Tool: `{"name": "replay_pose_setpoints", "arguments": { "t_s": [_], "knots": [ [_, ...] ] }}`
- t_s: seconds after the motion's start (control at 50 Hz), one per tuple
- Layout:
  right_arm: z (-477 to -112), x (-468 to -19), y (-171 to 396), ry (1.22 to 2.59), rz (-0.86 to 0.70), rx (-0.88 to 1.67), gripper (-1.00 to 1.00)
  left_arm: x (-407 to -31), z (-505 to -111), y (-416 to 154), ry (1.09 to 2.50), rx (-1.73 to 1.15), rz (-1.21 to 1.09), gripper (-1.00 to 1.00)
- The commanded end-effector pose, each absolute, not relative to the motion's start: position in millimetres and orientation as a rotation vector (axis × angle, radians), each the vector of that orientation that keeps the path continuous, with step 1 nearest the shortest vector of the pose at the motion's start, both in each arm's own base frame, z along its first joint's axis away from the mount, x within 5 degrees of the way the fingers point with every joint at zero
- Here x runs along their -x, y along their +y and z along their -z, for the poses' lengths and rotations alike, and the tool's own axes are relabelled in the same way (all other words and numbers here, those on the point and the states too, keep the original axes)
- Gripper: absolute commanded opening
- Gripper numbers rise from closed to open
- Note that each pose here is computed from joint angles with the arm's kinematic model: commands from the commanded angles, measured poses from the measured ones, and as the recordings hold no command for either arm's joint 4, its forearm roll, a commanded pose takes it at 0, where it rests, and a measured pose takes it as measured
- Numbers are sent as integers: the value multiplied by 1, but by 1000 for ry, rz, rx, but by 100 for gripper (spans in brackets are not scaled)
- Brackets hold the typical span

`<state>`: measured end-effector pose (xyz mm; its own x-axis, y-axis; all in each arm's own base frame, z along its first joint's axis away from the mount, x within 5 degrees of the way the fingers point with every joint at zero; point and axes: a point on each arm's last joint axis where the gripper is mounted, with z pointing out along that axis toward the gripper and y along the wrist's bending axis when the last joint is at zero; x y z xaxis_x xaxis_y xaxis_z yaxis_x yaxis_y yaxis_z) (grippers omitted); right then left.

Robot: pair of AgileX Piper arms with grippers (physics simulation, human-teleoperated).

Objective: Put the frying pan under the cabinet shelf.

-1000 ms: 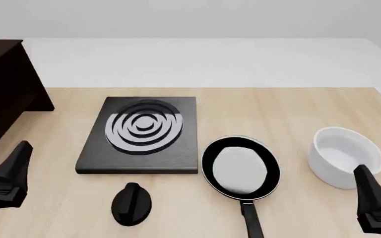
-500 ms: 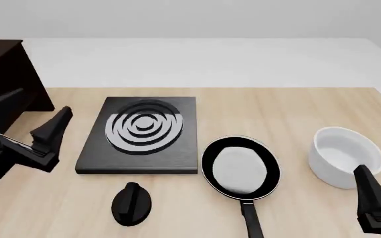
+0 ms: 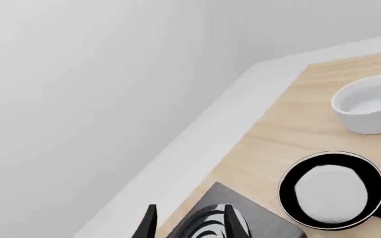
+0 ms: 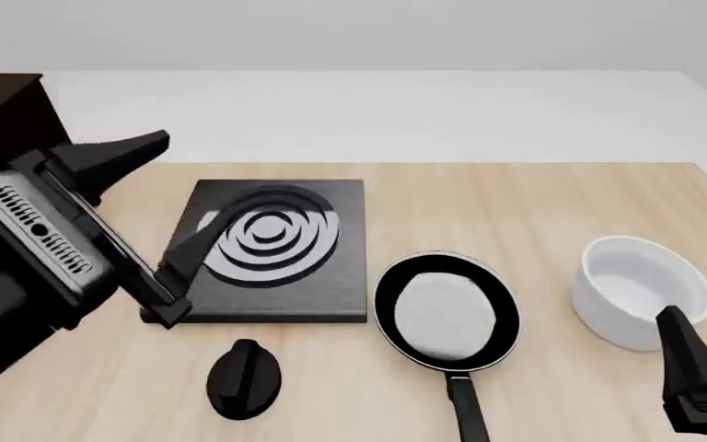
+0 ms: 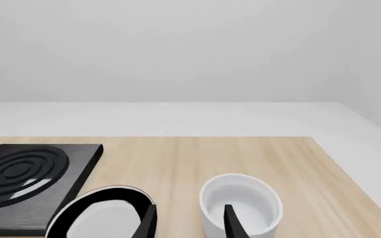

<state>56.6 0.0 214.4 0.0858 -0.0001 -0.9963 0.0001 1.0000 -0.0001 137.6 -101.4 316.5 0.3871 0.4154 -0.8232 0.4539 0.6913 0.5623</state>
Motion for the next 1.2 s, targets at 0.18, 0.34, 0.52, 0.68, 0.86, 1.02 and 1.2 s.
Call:
{"name": "replay_pose_setpoints", "arguments": {
  "t_s": [0.18,0.34,0.52,0.68,0.86,1.02,1.2],
  "knots": [
    [-214,-57,0,1485,0,0,100,-120,-296,-142,1058,-1163,55,100],
    [-214,-57,0,1485,0,0,100,-107,-288,-156,969,-1252,93,100],
    [-214,-57,0,1485,0,0,100,-92,-267,-170,909,-1374,131,100],
    [-214,-57,0,1485,0,0,100,-89,-259,-184,933,-1509,148,100],
    [-214,-57,0,1485,0,0,100,-82,-247,-192,921,-1577,174,100],
    [-214,-57,0,1485,0,0,100,-75,-240,-197,896,-1619,199,100],
    [-214,-57,0,1485,0,0,100,-71,-224,-202,866,-1651,204,100]
  ]
}}
